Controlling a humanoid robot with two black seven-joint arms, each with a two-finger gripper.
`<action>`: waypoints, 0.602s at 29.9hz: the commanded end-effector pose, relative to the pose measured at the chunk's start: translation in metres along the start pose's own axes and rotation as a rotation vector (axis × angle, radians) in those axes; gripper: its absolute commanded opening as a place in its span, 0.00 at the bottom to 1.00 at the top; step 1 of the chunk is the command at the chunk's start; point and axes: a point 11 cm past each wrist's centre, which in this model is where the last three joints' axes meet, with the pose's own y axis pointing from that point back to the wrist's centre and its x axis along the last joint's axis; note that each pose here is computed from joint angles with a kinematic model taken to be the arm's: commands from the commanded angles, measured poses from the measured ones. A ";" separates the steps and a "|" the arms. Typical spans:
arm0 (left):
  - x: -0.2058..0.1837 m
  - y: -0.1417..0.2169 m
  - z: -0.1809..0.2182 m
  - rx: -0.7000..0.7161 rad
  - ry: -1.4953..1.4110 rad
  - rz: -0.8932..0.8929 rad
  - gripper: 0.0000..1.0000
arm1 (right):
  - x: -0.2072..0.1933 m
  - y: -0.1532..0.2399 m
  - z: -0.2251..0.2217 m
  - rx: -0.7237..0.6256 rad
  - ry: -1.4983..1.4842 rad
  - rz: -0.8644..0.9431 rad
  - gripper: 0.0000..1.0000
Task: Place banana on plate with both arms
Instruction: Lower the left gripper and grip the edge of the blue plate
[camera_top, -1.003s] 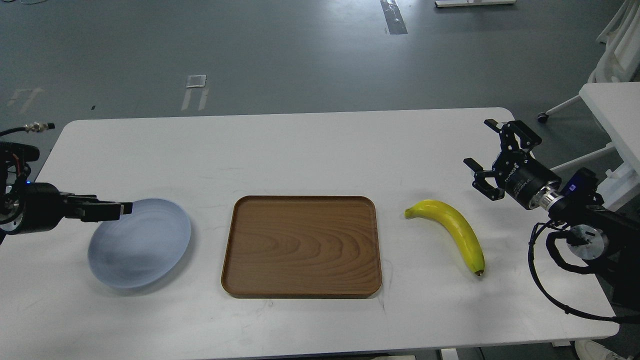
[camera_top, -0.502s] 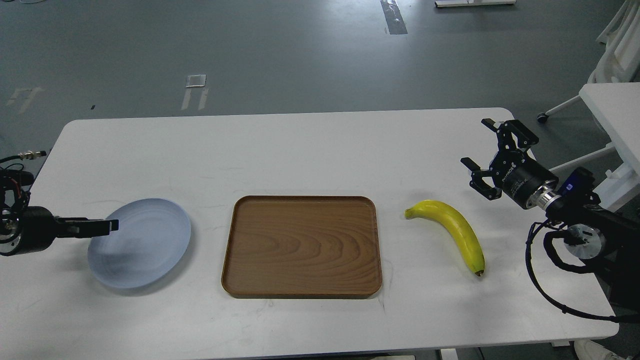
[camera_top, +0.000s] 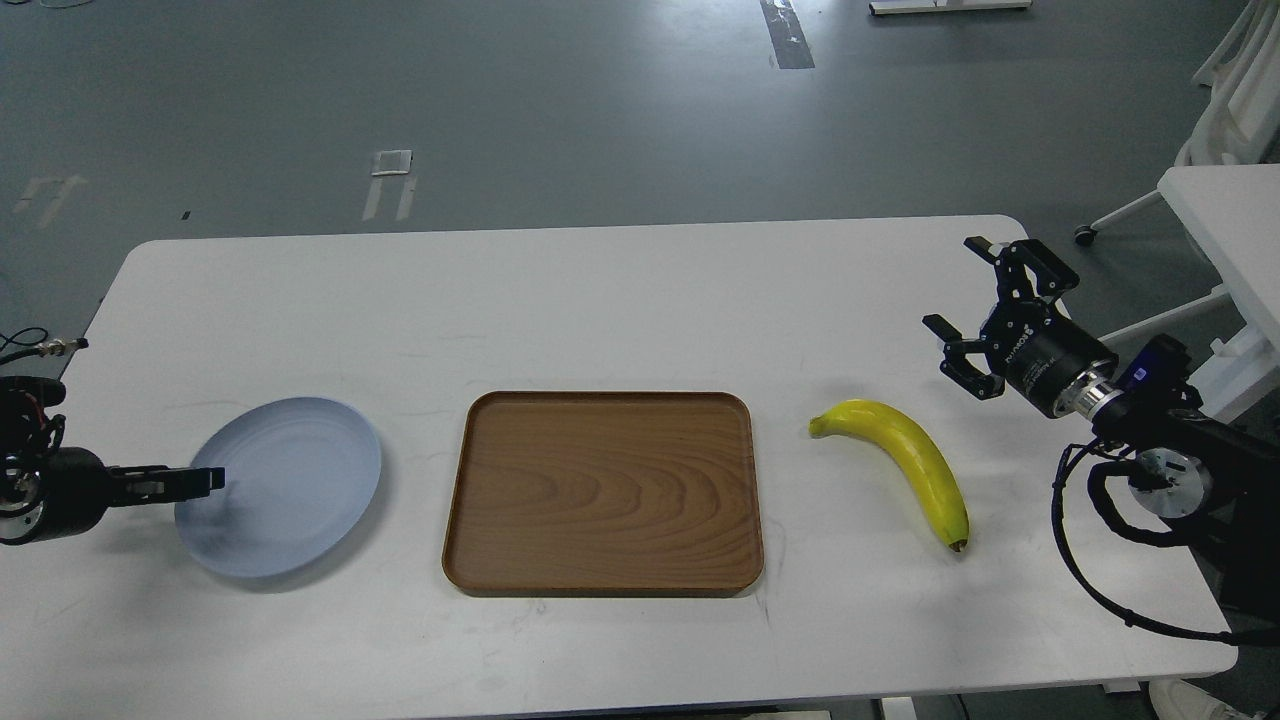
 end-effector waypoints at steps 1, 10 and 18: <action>0.000 0.000 0.000 0.000 0.003 -0.004 0.23 | -0.001 0.000 0.001 -0.002 0.000 -0.001 1.00; 0.002 0.000 0.001 -0.003 -0.002 0.000 0.00 | -0.001 -0.001 0.002 -0.003 -0.001 -0.003 1.00; 0.022 0.004 0.009 -0.026 0.003 0.044 0.00 | -0.003 -0.002 0.003 -0.004 -0.004 -0.006 1.00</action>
